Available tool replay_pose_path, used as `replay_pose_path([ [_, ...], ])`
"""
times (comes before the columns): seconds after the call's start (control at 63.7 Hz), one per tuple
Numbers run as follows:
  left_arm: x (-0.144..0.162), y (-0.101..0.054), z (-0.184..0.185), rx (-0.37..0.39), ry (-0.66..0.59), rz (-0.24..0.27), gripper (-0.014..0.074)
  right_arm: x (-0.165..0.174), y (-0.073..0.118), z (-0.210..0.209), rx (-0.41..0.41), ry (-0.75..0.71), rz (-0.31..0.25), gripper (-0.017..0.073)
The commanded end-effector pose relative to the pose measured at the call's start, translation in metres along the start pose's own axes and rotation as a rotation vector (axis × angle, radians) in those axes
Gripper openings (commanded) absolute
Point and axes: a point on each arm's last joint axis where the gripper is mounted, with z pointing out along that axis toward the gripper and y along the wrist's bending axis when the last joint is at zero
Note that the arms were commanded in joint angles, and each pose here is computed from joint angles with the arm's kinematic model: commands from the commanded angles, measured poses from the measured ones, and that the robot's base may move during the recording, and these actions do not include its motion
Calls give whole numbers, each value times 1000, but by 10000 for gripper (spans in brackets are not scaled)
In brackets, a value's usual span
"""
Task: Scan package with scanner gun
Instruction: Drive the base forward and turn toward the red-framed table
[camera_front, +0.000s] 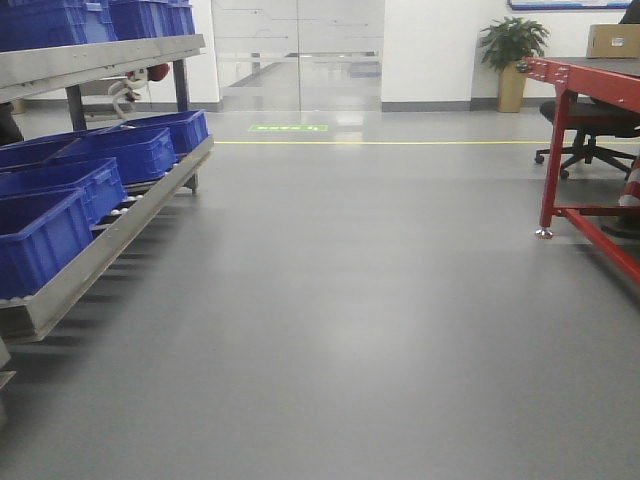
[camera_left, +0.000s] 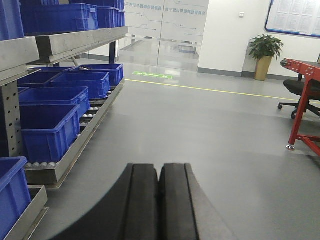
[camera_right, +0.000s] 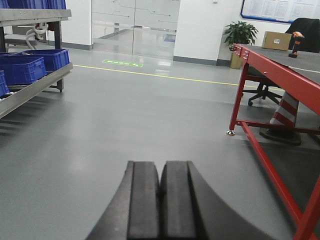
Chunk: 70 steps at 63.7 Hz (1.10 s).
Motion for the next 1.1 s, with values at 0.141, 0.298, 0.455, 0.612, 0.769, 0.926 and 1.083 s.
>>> replay_pose_path([
  [0.141,-1,0,0,8,-14,2,-111,-1,0,0,6,-13,3,-169],
  [0.298,-1,0,0,8,-14,2,-111,-1,0,0,6,-13,3,-169],
  [0.455,-1,0,0,8,-14,2,-111,-1,0,0,6,-13,3,-169],
  [0.612,-1,0,0,8,-14,2,-111,-1,0,0,6,-13,3,-169],
  [0.769,-1,0,0,8,-14,2,-111,-1,0,0,6,-13,3,-169],
  [0.926,-1,0,0,8,-14,2,-111,-1,0,0,6,-13,3,-169],
  [1.083,-1,0,0,8,-14,2,-111,-1,0,0,6,-13,3,-169],
])
